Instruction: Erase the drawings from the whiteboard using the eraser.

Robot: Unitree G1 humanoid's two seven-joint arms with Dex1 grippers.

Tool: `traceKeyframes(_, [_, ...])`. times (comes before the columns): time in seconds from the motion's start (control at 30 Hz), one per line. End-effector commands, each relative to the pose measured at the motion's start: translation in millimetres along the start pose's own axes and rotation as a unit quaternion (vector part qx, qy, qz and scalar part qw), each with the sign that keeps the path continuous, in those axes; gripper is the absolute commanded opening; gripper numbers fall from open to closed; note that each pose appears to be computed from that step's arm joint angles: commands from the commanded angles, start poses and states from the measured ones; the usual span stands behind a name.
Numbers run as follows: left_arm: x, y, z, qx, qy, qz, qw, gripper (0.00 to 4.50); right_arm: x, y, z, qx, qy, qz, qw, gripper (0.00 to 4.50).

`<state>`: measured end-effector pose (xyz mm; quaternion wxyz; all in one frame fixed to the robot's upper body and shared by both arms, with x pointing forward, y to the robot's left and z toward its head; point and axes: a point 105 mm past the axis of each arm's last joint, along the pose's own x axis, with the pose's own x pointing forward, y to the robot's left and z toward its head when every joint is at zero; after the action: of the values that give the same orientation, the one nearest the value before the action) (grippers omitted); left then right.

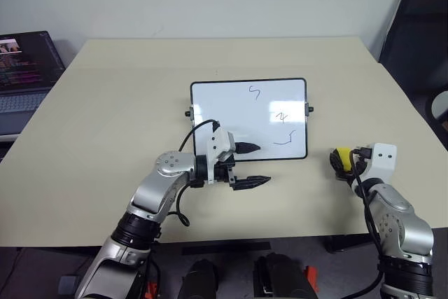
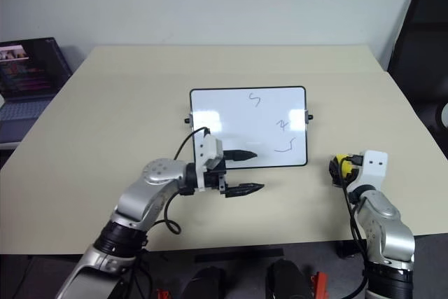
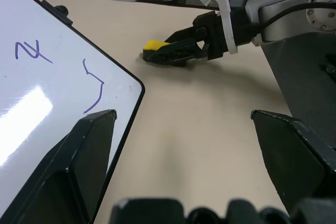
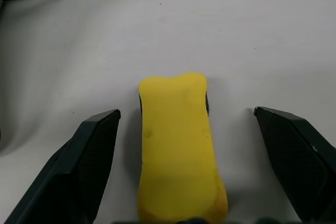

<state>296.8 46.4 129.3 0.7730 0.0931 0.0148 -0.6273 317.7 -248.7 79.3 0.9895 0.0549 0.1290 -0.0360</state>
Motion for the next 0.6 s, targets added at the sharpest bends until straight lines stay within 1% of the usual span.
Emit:
traceKeyframes(0.03, [-3.8, 3.4, 14.0, 0.024, -0.015, 0.005, 1.0, 4.5, -4.3, -3.0, 14.8, -0.001, -0.025, -0.003, 1.0, 4.47])
traceKeyframes(0.07, [-3.4, 4.8, 15.5, 0.02, -0.02, 0.009, 1.0, 4.5, -3.9, -3.1, 15.2, -0.002, -0.025, -0.003, 1.0, 4.47])
traceKeyframes(0.17, [-1.4, 4.3, 16.8, 0.019, -0.024, 0.009, 0.999, 4.5, -3.2, -3.4, 16.0, -0.002, -0.025, -0.002, 1.0, 3.91])
traceKeyframes(0.2, [-0.7, 3.4, 16.6, 0.019, -0.024, 0.008, 0.999, 4.5, -3.1, -3.3, 16.2, -0.002, -0.025, -0.002, 1.0, 3.63])
traceKeyframes(0.37, [-1.0, 1.5, 14.4, 0.018, -0.022, 0.008, 1.0, 4.5, -3.2, -3.0, 16.3, 0.003, -0.025, -0.001, 1.0, 1.77])
traceKeyframes(0.43, [-1.7, 1.9, 13.8, 0.018, -0.022, 0.008, 1.0, 4.5, -3.2, -2.4, 16.0, 0.007, -0.024, 0.001, 1.0, 1.18])
traceKeyframes(0.6, [-2.0, 2.2, 13.6, 0.017, -0.023, 0.009, 1.0, 4.5, -3.4, -1.1, 14.7, 0.009, -0.022, 0.002, 1.0, 1.13])
